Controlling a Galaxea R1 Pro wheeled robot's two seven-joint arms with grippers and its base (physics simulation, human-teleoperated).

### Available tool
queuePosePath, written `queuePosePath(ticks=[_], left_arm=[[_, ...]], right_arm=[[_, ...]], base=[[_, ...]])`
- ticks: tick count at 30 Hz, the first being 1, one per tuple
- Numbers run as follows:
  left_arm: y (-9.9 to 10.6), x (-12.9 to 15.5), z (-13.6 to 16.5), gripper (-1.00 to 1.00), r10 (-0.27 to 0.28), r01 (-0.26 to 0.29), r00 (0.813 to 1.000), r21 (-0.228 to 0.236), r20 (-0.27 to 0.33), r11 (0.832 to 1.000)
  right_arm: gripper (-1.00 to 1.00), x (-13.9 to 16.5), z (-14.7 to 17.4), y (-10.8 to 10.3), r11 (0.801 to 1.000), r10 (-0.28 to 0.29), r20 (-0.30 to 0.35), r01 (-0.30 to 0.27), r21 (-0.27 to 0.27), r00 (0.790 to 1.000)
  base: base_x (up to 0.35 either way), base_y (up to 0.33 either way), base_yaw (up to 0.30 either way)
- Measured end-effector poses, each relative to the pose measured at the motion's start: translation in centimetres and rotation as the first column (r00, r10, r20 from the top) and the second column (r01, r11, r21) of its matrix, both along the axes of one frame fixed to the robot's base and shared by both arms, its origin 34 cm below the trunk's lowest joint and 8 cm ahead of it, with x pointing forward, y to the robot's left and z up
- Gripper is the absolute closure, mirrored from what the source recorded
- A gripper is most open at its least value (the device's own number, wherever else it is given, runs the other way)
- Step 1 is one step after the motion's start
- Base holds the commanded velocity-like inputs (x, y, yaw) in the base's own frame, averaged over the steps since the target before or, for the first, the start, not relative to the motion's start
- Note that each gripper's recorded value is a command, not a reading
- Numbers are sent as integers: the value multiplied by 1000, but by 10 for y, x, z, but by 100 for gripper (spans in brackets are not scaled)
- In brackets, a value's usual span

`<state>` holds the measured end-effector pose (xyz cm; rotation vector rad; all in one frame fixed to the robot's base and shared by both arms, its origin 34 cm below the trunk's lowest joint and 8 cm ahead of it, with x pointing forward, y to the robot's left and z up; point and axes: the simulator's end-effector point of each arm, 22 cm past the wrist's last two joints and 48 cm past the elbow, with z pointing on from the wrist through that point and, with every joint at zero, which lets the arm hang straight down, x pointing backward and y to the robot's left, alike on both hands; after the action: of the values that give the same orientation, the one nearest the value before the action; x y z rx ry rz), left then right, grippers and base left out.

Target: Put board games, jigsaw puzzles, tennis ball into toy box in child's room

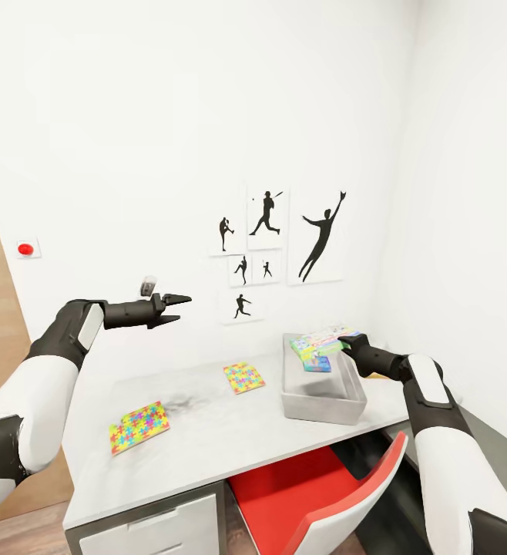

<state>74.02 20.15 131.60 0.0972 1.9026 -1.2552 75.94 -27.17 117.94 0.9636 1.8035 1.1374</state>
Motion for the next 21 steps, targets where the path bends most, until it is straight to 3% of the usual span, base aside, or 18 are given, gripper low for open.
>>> queuePosePath(ticks=[8, 21], left_arm=[[-1, -1, 2, -100, -7, 7, 1000, -7, 3, 1000], [-1, -1, 2, -100, -8, 8, 1000, -11, 5, 1000]], right_arm=[[100, 3, 4, -5, 999, -33, 12, 33, 29, 999], [100, 5, -15, -6, 997, -60, -27, 62, 49, 998]], base=[[58, 22, 0], [51, 34, 0]])
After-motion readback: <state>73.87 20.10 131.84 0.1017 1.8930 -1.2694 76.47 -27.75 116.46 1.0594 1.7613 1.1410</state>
